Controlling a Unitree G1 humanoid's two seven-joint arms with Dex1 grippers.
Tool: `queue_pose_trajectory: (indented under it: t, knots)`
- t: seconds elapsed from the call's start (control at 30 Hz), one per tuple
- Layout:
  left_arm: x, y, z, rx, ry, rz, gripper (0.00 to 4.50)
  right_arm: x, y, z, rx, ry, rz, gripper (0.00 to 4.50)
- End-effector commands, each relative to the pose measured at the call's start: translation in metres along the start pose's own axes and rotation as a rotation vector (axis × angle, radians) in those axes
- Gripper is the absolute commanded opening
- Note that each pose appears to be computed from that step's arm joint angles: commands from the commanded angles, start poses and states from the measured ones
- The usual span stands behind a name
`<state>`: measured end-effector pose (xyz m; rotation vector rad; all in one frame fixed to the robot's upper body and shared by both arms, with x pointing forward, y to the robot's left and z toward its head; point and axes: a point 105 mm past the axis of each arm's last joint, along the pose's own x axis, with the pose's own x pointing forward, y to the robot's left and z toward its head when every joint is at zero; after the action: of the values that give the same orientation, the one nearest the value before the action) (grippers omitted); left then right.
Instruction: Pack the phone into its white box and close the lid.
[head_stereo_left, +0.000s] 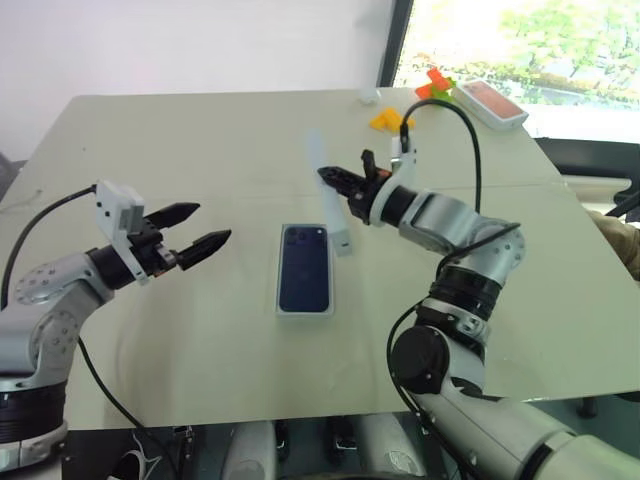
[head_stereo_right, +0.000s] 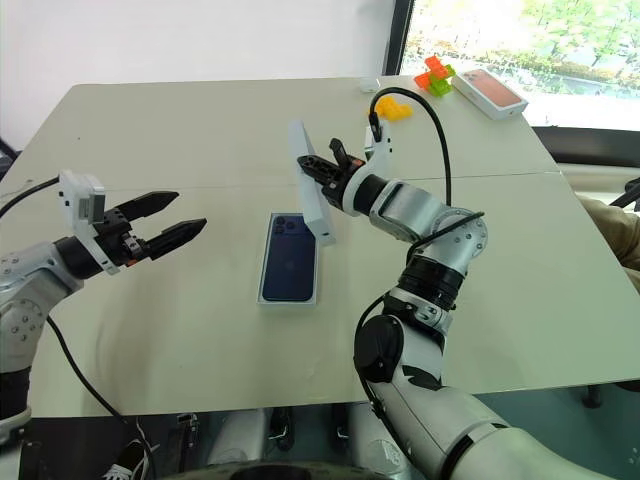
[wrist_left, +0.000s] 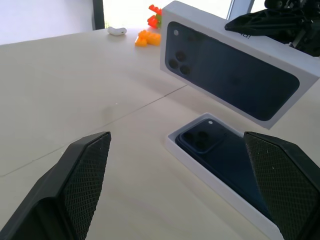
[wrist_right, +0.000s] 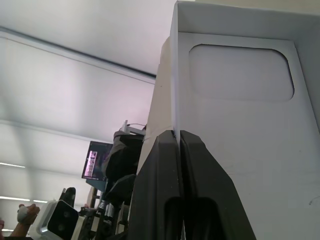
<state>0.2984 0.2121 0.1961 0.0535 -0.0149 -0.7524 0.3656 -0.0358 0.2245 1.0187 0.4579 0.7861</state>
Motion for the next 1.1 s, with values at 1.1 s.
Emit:
queue_pose_trajectory:
  t: [1.1]
  knots:
    - [-0.026,0.003,0.021,0.002,-0.046,-0.031,4.5,0.042,0.054,-0.09,0.331,0.181,0.156,0.08]
